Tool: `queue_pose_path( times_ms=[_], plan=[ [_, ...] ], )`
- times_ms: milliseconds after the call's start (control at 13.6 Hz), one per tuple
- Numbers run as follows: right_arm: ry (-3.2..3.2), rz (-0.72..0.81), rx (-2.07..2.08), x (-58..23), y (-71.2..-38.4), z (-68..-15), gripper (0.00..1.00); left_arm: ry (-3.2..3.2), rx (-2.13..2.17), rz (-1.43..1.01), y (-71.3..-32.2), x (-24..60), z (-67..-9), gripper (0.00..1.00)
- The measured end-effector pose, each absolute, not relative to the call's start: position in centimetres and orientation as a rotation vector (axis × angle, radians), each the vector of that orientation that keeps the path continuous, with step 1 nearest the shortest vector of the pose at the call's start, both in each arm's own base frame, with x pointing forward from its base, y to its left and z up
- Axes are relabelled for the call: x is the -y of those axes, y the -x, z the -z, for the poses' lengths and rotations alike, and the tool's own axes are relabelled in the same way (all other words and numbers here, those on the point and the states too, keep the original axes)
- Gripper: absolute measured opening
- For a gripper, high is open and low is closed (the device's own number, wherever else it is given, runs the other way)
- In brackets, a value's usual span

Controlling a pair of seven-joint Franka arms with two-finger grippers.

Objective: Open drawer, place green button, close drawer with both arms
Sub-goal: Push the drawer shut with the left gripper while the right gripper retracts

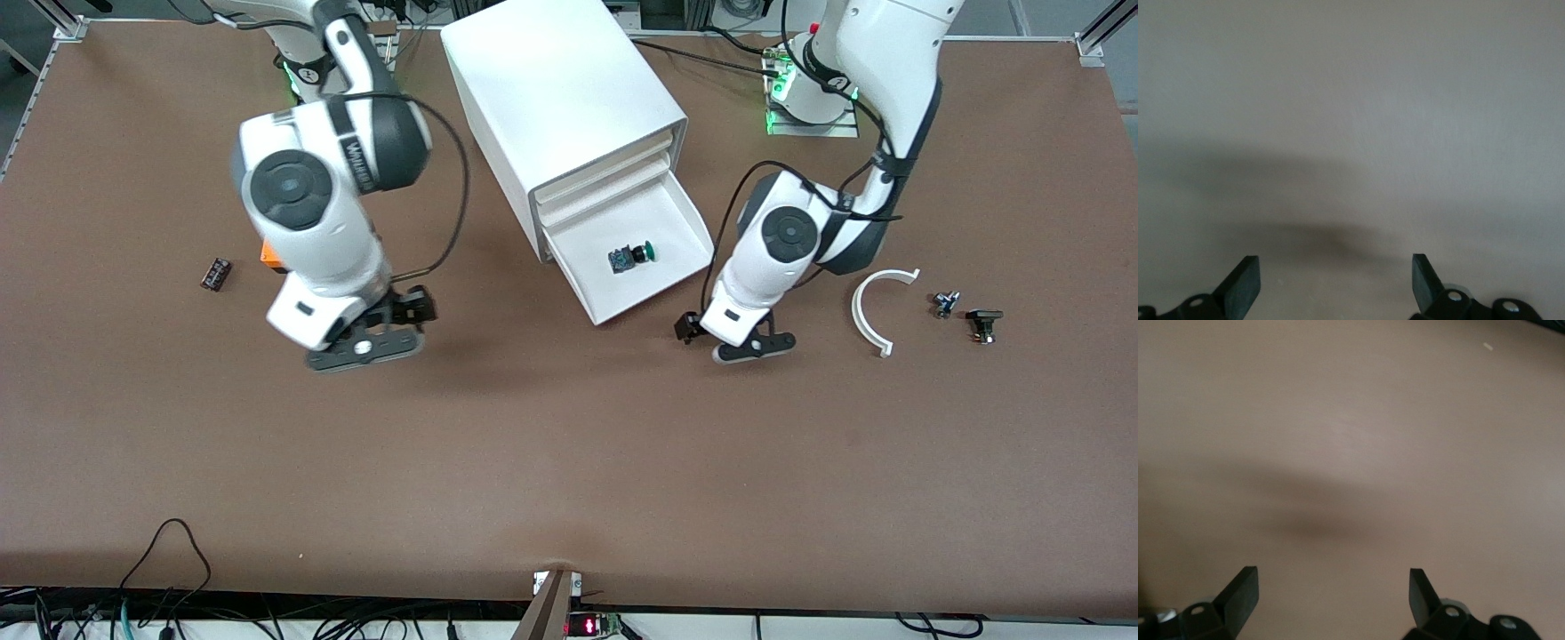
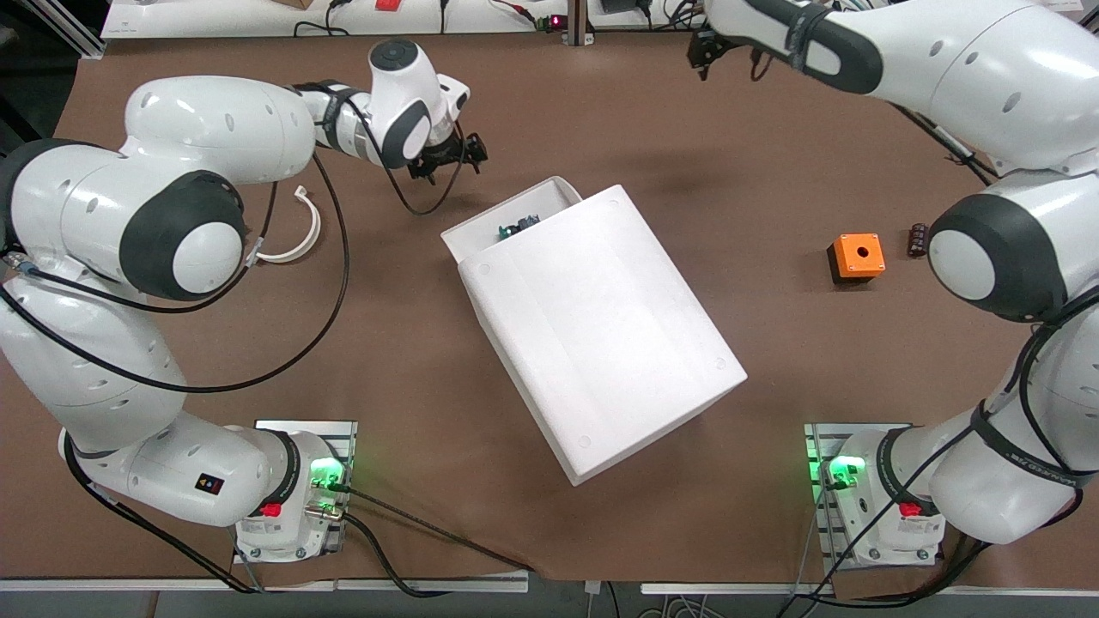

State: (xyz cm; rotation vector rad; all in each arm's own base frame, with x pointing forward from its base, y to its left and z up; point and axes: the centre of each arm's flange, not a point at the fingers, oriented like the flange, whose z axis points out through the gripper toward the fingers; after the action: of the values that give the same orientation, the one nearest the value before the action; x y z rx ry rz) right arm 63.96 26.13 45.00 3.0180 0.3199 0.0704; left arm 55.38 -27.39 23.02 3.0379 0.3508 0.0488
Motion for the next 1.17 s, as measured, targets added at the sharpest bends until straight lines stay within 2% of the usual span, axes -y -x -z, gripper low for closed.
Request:
queue_pose_path(
  times_ms=[293,659,806,1172],
  plan=[
    [-3.04,0.024,-0.095,-16.0,-64.7,-48.3,1.0,-2.978,-0.404,0.109,-51.2,31.2,-21.2,1.0],
    [-3.088,-0.02,-0.037,-4.5,-64.1,-53.1,1.0,-2.896,-0.471,0.294,-46.5,34.3,-19.7,1.0],
    [-3.098,-0.037,0.002,-1.5,-63.0,-53.7,1.0,-2.895,-0.44,0.346,-44.0,36.0,-19.3,1.0],
    [-3.13,-0.029,0.078,5.3,-57.5,-55.8,1.0,-2.902,-0.39,0.425,-40.3,38.8,-19.0,1.0]
  ],
)
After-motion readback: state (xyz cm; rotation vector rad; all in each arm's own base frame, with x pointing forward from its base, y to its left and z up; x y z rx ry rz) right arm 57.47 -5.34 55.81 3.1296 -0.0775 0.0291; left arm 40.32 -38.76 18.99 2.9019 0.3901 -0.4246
